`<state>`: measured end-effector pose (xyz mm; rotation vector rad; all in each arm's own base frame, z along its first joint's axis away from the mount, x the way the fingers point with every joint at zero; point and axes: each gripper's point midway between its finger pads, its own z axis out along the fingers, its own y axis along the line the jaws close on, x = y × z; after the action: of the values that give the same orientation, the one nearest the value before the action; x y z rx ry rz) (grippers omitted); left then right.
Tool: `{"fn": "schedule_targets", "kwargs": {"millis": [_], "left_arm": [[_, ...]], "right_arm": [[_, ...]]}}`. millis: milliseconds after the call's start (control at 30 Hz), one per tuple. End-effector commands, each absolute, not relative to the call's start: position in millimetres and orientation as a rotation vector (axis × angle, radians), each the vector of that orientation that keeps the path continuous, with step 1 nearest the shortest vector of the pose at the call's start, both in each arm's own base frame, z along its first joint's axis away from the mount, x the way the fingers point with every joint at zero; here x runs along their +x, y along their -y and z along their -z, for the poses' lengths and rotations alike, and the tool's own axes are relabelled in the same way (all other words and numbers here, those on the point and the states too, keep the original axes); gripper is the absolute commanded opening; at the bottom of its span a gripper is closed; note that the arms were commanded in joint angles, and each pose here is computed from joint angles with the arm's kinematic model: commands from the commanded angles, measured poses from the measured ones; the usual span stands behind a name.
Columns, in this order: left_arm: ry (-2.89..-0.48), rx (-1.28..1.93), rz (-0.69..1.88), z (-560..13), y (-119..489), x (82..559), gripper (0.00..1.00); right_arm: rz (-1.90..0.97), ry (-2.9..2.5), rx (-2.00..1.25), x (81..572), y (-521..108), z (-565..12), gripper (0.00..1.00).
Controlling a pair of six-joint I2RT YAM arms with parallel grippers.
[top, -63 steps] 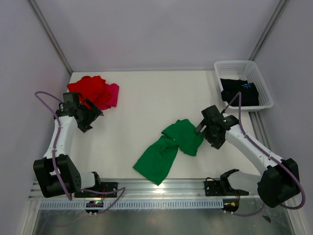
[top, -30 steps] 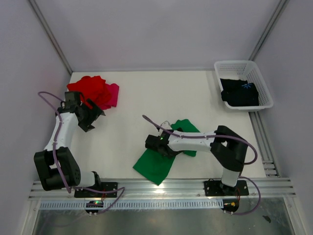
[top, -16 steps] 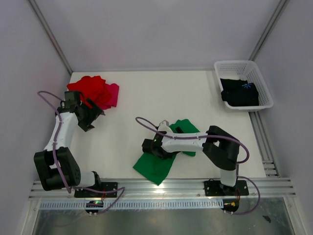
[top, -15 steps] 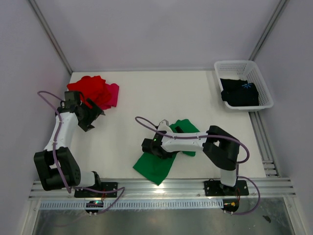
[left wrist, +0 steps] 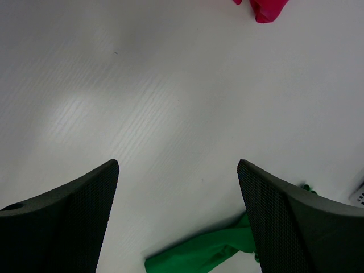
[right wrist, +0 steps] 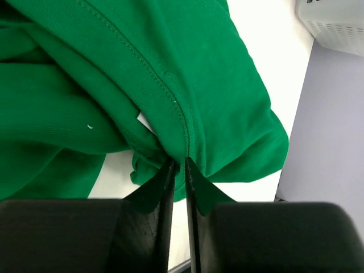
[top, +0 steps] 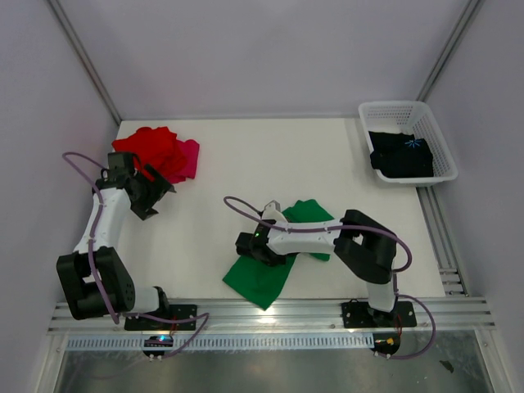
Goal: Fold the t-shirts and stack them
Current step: Flatten out the tshirt
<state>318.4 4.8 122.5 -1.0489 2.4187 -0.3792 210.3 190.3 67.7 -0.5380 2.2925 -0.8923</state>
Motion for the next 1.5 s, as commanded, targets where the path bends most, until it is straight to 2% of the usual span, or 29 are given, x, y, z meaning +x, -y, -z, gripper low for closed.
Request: {"fn": "schedule_targets", "kwargs": {"millis": [0, 33, 233, 467, 767, 967, 1200, 1267, 1300, 1333, 1467], "left_arm": [[-2.391, -1.01, 0.382, -134, -5, 319, 0.87], [-2.39, -1.009, 0.384, -134, -5, 319, 0.87], [-2.382, -1.012, 0.42, -136, -1, 322, 0.87], [-2.381, -1.006, 0.415, -138, -1, 320, 0.87], [-2.375, -1.016, 0.431, -136, 1, 320, 0.87], [-2.37, -1.025, 0.426, -134, 0, 319, 0.87], [-2.364, -1.038, 0.456, -132, 3, 325, 0.87], [-2.359, -1.045, 0.469, -131, 3, 328, 0.87], [-2.359, -1.046, 0.472, -131, 4, 329, 0.87], [-2.358, -1.045, 0.475, -131, 4, 329, 0.87], [-2.364, -1.052, 0.478, -126, 4, 331, 0.87]], "right_arm": [[0.855, -2.278, -0.499, 215, -193, -68, 0.11], [0.847, -2.278, -0.494, 215, -194, -70, 0.05], [0.859, -2.195, -0.37, 243, -184, -113, 0.03], [0.632, -2.09, -0.007, 307, -155, -233, 0.03], [0.476, -1.882, 0.018, 340, -142, -390, 0.03], [0.263, -1.803, 0.04, 331, -146, -458, 0.03], [0.077, -1.729, -0.06, 317, -154, -500, 0.03], [-0.096, -1.686, -0.179, 315, -185, -503, 0.03], [-0.187, -1.622, -0.213, 301, -185, -521, 0.04], [-0.359, -1.536, -0.295, 290, -211, -538, 0.04], [-0.673, -1.397, -0.468, 250, -250, -565, 0.05]]}}
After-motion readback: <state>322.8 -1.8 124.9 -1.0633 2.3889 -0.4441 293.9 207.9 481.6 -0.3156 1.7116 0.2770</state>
